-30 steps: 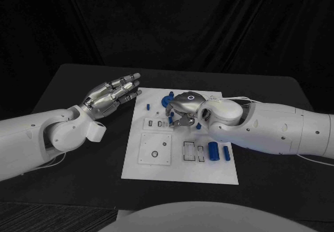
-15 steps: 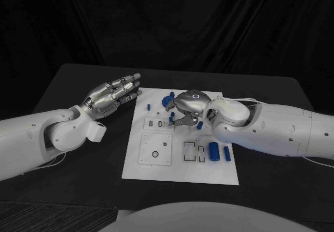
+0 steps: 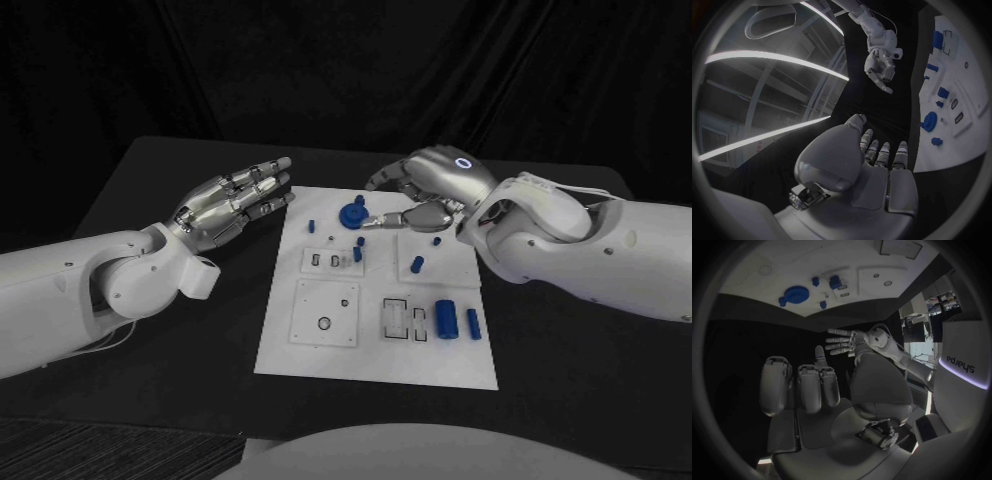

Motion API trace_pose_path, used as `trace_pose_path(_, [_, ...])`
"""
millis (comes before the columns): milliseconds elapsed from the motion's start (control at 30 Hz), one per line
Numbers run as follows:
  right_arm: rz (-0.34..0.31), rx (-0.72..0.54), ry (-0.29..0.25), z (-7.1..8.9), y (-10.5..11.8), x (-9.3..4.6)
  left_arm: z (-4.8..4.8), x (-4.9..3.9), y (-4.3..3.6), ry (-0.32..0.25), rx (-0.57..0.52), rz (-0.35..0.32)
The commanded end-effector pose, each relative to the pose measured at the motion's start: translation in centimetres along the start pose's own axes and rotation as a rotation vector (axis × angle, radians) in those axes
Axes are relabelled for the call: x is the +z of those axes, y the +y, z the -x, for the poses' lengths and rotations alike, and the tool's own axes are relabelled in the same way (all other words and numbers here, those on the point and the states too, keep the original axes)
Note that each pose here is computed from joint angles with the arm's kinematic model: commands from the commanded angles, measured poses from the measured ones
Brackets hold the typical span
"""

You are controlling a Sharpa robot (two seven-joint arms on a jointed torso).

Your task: Assemble the parts on the task board

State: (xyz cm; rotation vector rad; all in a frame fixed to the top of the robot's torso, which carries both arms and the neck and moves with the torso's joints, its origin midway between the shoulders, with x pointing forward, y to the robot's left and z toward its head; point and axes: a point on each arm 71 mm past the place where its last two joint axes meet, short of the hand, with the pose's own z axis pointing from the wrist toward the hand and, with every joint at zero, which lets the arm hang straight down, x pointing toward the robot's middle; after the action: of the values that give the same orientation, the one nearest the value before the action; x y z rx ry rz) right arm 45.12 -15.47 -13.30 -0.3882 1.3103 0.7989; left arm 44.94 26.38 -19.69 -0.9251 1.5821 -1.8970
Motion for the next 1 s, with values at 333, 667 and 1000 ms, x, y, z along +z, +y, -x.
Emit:
trace_pose_path(333, [-0.137,0.21,-0.262,4.7,-4.0,-2.6,-0.34,-0.42,-1.33,-0.018,0.265,-0.099])
trace_pose_path(667, [-0.123,0.183,-0.31,5.5,-4.6,-2.9,-1.52,0.88,-5.05,0.098,1.009,-0.18])
trace_pose_path(1000, [-0.182,0.189,-0.26,5.4,-5.2,-2.8,-2.06,5.14,-6.14,0.142,1.313,0.252])
